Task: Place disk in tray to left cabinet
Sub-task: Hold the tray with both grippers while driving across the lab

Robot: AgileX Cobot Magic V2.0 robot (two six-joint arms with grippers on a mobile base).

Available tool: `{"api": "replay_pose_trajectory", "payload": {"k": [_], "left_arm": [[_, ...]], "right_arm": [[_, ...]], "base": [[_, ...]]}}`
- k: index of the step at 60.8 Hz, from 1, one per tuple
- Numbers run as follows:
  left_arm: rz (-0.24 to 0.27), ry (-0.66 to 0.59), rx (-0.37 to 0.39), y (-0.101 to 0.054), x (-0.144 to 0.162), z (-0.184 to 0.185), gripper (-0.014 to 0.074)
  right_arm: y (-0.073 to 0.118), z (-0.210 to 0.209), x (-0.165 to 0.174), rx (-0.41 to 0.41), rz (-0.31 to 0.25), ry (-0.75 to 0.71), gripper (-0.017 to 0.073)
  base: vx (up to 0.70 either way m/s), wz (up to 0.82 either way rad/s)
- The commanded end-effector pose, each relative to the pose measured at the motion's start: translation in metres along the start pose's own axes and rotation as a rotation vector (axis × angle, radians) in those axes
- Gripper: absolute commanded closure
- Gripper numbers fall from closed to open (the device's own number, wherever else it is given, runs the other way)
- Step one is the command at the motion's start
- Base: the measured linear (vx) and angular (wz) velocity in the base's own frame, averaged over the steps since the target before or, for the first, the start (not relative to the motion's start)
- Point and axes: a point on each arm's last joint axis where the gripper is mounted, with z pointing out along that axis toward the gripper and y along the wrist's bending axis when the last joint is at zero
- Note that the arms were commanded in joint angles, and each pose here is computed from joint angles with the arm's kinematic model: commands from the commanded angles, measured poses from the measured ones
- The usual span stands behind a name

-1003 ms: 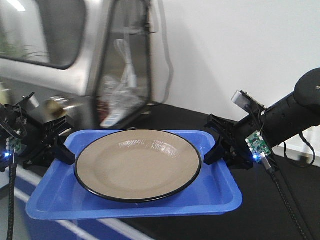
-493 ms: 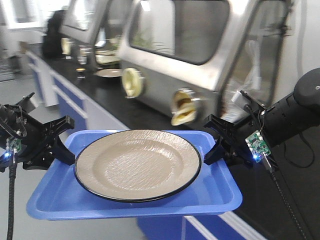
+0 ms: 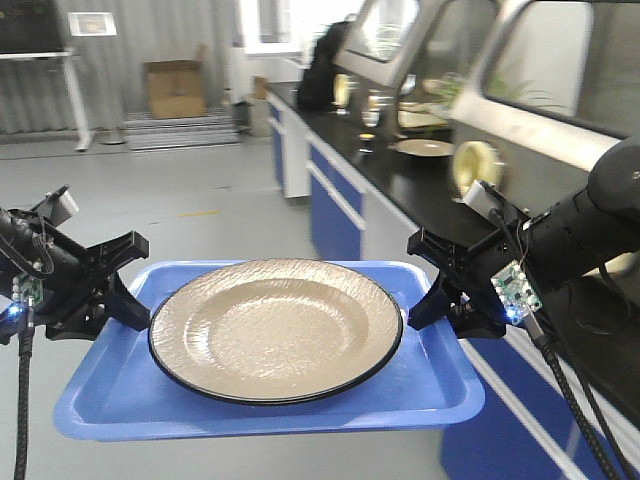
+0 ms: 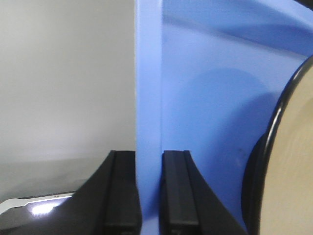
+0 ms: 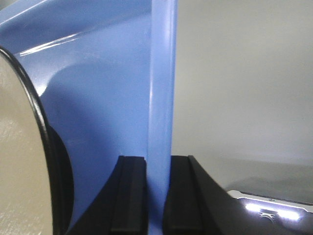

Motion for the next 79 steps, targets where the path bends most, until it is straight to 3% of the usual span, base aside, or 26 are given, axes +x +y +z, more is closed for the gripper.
{"api": "replay_pose_trajectory", "payload": {"k": [1, 34, 79], "left_arm": [[-0.008, 0.015, 0.259, -0.0477, 0.0157, -0.0252, 0.0594], [-0.008, 0.015, 0.259, -0.0477, 0.0157, -0.0252, 0.0594], [-0.009, 0.015, 0.26, -0.0477, 0.0158, -0.0253, 0.0594]], "right_arm": [[0.0463, -0.0263, 0.0065, -0.27, 0.028, -0.051, 0.0561], [0.0463, -0.0263, 0.0066, -0.27, 0.027, -0.05, 0.0561], [0.0463, -0.0263, 0.0066, -0.27, 0.027, -0.05, 0.0561]], "base": [[0.05, 0.65], [0.16, 0.42], [0.4, 0.09]]}}
